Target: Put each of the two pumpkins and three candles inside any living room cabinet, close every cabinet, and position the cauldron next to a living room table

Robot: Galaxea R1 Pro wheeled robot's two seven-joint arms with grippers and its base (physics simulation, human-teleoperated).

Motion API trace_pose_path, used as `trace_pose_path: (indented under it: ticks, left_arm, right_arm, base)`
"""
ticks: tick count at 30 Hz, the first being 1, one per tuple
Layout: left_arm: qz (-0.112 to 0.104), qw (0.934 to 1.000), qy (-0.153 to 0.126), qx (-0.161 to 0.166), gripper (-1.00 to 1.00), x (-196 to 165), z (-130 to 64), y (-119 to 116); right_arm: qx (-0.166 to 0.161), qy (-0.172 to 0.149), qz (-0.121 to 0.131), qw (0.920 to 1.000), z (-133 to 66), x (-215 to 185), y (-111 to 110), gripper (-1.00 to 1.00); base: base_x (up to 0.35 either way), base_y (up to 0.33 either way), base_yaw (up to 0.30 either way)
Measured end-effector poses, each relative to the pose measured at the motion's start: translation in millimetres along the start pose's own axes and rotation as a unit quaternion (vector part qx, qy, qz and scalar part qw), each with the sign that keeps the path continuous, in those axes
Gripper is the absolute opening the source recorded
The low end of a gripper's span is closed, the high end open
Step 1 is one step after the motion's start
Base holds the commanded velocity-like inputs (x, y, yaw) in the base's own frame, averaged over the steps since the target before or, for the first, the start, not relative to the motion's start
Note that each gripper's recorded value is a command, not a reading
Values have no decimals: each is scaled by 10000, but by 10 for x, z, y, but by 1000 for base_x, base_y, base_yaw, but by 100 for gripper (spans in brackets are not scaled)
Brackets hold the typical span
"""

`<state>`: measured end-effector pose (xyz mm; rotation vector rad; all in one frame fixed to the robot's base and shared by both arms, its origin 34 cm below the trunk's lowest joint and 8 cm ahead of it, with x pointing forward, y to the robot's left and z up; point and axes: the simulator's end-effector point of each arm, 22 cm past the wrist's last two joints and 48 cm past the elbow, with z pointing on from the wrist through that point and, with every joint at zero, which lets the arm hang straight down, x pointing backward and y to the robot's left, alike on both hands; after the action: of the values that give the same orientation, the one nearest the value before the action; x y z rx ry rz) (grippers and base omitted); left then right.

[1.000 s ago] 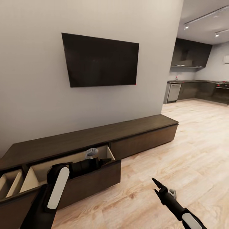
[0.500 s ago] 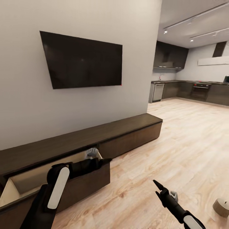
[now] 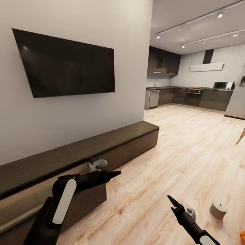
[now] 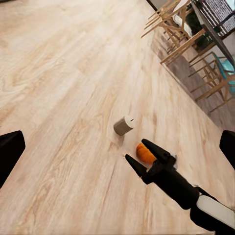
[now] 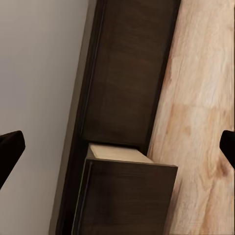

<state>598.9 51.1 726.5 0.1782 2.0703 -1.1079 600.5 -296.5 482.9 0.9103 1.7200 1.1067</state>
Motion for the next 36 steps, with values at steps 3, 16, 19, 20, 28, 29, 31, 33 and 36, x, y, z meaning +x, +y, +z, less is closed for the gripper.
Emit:
trace_pose_path:
  ticks: [3, 16, 19, 20, 28, 29, 31, 33, 36]
  left_arm:
    - [5, 9999, 0, -150, 100, -1, 1, 56]
    - [31, 9994, -19, -352, 100, -17, -17, 118]
    - [42, 9992, -25, -390, 100, -23, -23, 127]
    - [44, 9992, -26, -399, 100, -23, -24, 129]
    - [49, 9963, -34, -857, 100, -29, -57, 315]
    - [49, 9954, -37, -958, 100, -31, -66, 356]
    - [52, 9942, -44, -1073, 100, -36, -80, 399]
    - [60, 9934, -49, -1141, 100, -41, -90, 423]
    - [71, 9930, -58, -1179, 100, -49, -102, 430]
  right_arm:
    - [2, -43, -40, 10000, -4, -21, -1, 100]
    - [189, -82, -69, 9998, -34, -30, -84, 100]
    - [280, -125, -108, 9995, -36, -52, -117, 100]
    - [310, -136, -117, 9994, -36, -57, -127, 100]
    - [710, -214, -199, 9970, -30, -123, -249, 100]
    - [775, -235, -224, 9965, -18, -148, -251, 100]
    - [920, -277, -282, 9950, 7, -202, -252, 100]
    - [1152, -348, -363, 9921, 38, -289, -257, 100]
    - [1373, -457, -481, 9883, 89, -415, -191, 100]
  base:
    - [6, 0, -271]
    - [1, 0, -269]
    - [0, 0, -251]
    - [0, 0, -247]
    - [0, 0, -238]
    - [0, 0, -221]
    - [0, 0, -219]
    - [0, 0, -216]
    - [0, 0, -211]
